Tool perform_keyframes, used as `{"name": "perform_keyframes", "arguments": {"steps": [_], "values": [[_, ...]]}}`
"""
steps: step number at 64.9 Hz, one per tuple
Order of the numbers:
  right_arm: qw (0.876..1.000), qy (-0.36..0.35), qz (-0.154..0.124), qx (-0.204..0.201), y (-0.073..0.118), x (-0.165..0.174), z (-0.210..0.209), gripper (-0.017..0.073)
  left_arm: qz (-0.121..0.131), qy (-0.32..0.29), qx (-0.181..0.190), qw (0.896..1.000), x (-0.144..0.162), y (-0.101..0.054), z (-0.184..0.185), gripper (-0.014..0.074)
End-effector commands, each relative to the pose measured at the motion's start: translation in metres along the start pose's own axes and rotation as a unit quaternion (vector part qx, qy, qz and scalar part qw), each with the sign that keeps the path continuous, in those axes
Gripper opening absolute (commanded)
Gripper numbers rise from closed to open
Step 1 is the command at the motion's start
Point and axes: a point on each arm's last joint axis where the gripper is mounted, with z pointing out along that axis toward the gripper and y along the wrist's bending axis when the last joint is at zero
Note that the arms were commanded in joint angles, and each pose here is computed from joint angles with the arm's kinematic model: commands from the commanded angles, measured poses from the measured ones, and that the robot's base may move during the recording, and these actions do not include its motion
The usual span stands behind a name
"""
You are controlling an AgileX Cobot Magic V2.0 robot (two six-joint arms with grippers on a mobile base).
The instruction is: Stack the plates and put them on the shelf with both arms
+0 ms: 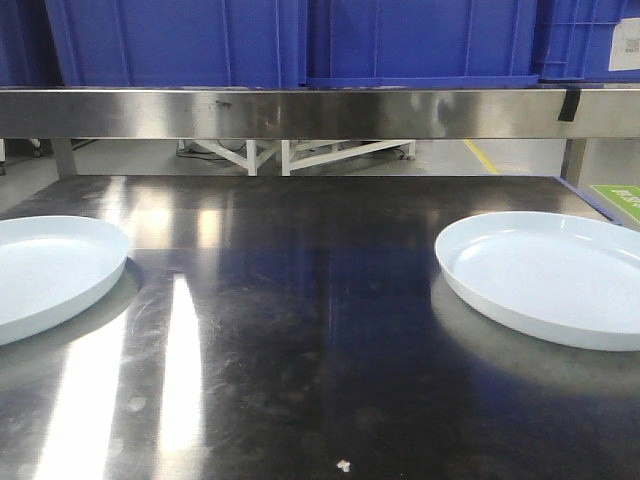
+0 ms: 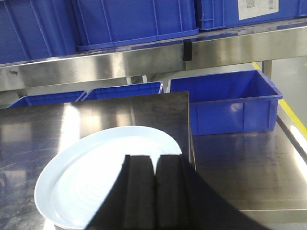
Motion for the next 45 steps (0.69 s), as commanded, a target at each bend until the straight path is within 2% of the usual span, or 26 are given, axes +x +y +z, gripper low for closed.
{"name": "perform_keyframes", "arguments": {"steps": [1,10,16,21,30,38,45], "values": [[0.999,-0.051,-0.003,-0.002,0.0,-0.009,-0.002,0.0018,-0.005,-0.05,0.007,0.999,-0.008,-0.001,-0.002,0.0085],[0.999,-0.051,-0.003,-0.002,0.0,-0.009,-0.002,0.0018,-0.002,-0.053,0.006,0.999,-0.015,-0.001,-0.002,0.0085],[0.999,-0.051,-0.003,-0.002,0.0,-0.009,-0.002,0.0018,-0.004,-0.019,0.002,1.0,-0.037,0.001,-0.001,0.0085],[0.999,-0.051,-0.003,-0.002,0.0,-0.009,-0.002,0.0018,-0.002,0.016,-0.003,1.0,-0.073,0.002,0.004,0.0085],[0.999,-0.051,-0.003,-0.002,0.0,-0.009,-0.002,0.0018,0.021,0.087,-0.02,0.996,-0.146,0.007,0.027,0.0085],[0.999,-0.051,-0.003,-0.002,0.0,-0.009,-0.002,0.0018,0.038,0.185,-0.043,0.981,-0.19,0.012,0.062,0.0085],[0.999,-0.051,-0.003,-0.002,0.0,-0.009,-0.002,0.0018,0.043,0.261,-0.052,0.963,-0.199,0.014,0.089,0.0085]]}}
